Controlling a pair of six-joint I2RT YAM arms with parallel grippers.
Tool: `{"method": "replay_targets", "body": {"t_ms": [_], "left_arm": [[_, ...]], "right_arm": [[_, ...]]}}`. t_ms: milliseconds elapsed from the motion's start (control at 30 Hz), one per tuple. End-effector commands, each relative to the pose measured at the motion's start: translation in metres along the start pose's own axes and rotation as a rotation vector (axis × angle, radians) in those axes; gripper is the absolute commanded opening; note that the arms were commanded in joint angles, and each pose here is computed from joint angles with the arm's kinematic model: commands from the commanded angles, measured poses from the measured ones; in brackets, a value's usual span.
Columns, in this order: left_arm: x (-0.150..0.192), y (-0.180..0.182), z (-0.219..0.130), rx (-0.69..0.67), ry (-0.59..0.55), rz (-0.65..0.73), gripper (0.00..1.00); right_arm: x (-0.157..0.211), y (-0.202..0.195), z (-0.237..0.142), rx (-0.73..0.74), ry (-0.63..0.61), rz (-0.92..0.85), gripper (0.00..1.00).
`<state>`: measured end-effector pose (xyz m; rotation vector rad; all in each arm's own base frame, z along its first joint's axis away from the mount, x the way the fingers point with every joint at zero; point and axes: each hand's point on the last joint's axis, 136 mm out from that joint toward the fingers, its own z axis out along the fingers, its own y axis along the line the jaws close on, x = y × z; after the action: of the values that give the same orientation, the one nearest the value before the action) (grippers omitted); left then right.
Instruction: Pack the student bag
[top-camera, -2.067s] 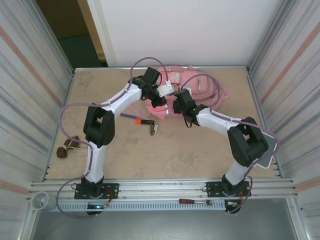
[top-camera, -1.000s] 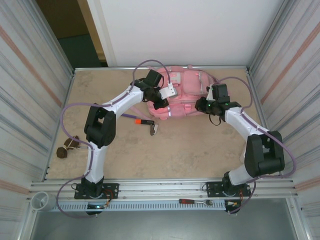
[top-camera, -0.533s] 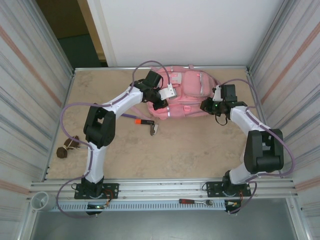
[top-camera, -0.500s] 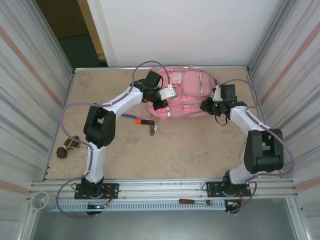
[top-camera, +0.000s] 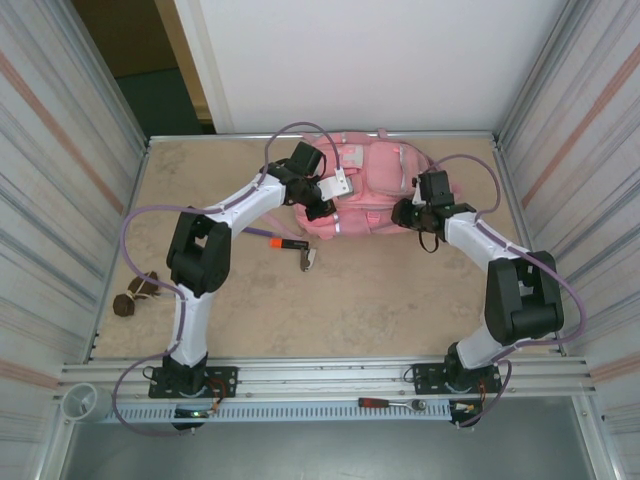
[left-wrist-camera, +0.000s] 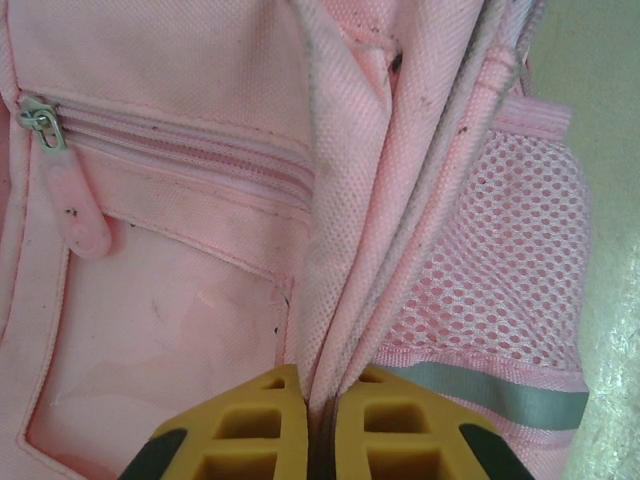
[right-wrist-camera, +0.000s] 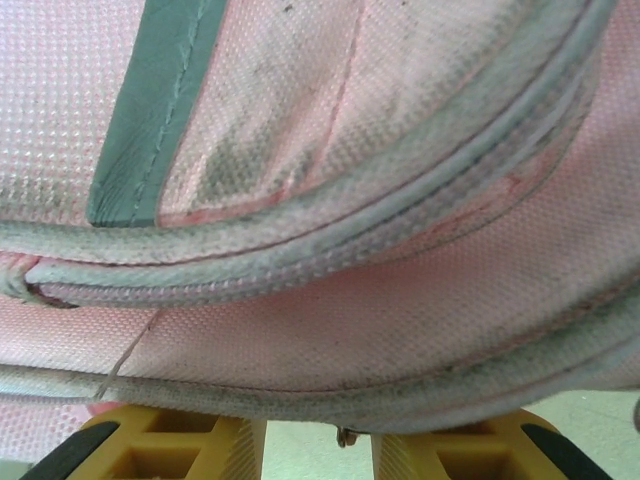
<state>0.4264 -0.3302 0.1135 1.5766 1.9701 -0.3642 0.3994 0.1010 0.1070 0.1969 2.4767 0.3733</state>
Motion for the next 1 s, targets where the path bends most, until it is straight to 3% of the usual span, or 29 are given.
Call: {"method": "replay_targets", "body": {"t_ms": [0, 400, 667, 867, 967], "left_arm": [[-0.008, -0.006, -0.022, 0.011, -0.022, 0.006, 0.0], [0.0, 0.006, -0.023, -0.045, 0.012, 0.027, 0.0], [0.018, 0.039, -0.031, -0.127, 0.03, 0.047, 0.0], [0.021, 0.046, -0.033, -0.156, 0.017, 0.107, 0.0], [0.014, 0.044, -0.038, -0.161, -0.007, 0.109, 0.19]], "right_arm": [[-0.007, -0.019, 0.002, 0.135, -0.035, -0.038, 0.28], [0.001, -0.035, -0.01, 0.189, -0.049, -0.073, 0.0], [0.007, -0.058, -0.029, 0.162, -0.04, -0.009, 0.0], [0.005, -0.037, -0.03, 0.037, -0.022, -0.015, 0.0], [0.004, -0.016, -0.033, -0.069, -0.009, -0.028, 0.0]]}}
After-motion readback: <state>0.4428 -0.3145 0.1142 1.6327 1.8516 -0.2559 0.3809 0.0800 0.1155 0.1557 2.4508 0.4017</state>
